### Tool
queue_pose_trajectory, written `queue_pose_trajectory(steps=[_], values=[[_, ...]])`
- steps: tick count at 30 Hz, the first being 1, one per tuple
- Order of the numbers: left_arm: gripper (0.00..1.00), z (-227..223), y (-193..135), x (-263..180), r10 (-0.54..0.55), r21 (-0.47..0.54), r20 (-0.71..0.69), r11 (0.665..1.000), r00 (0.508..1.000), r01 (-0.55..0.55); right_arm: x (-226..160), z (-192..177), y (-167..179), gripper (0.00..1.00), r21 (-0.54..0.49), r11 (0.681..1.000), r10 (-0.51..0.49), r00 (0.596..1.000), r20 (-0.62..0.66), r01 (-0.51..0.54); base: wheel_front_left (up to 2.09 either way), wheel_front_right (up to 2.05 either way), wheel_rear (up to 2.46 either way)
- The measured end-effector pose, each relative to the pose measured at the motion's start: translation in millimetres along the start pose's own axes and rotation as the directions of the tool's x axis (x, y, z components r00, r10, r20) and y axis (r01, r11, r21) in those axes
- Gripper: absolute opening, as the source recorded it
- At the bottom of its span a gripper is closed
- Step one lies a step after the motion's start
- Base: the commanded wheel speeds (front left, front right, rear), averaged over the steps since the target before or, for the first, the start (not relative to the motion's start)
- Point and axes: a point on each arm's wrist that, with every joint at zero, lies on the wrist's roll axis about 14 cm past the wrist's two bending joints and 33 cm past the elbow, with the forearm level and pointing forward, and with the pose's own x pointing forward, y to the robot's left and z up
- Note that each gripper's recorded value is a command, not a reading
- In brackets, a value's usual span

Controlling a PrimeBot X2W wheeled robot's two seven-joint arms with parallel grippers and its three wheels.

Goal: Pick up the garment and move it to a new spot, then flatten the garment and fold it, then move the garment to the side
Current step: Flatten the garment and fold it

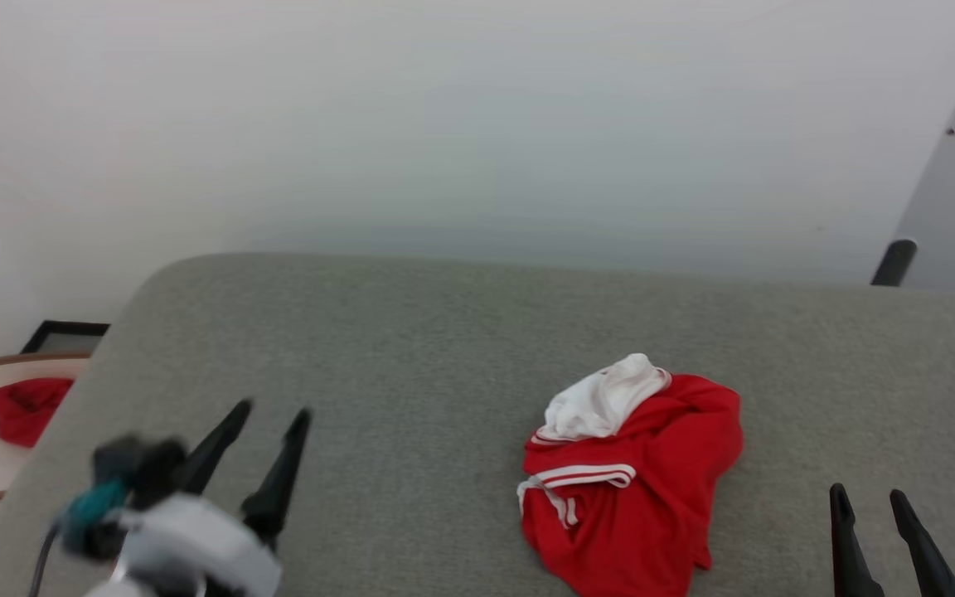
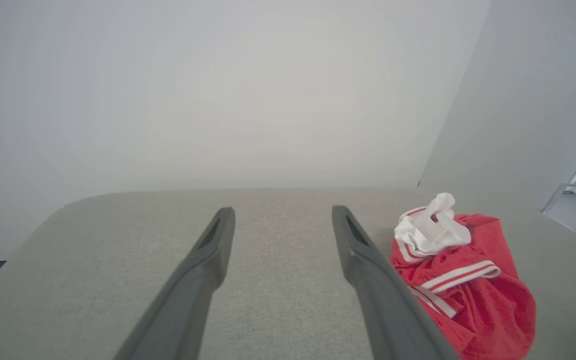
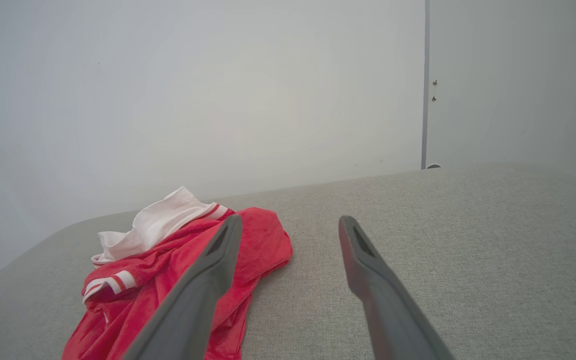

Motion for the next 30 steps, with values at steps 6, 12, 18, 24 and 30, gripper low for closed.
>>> queue_pose_trajectory(steps=[6, 12, 18, 24, 30], values=[[1.0, 16.7, -48.6, 44.8, -0.192, -0.007, -0.103, 0.981, 0.976, 0.192, -3.4, -0.2, -10.1, 1.0, 0.005, 0.999, -0.035, 0.999, 0.001, 0.035, 0.0, 0.0, 0.0], [1.0, 15.5, -103.2, 81.4, -0.371, -0.07, -0.274, 0.928, 0.887, 0.366, -11.6, -4.7, -27.1, 1.0, 0.013, 0.995, -0.095, 0.995, -0.01, 0.095, 0.0, 0.0, 0.0], [1.0, -6.7, -151.8, 100.5, -0.479, -0.119, -0.477, 0.866, 0.737, 0.485, -22.2, -8.6, -46.5, 1.0, 0.024, 0.985, -0.168, 0.986, -0.02, 0.168, 0.0, 0.0, 0.0], [1.0, -37.6, -187.5, 107.6, -0.523, -0.145, -0.627, 0.807, 0.578, 0.573, -29.0, -12.2, -63.5, 1.0, 0.034, 0.971, -0.235, 0.971, -0.031, 0.236, 0.0, 0.0, 0.0], [1.0, -74.3, -197.2, 121.9, -0.515, -0.151, -0.693, 0.788, 0.504, 0.597, -30.9, -15.2, -78.0, 1.0, 0.034, 0.956, -0.291, 0.956, -0.042, 0.292, 0.0, 0.0, 0.0]])
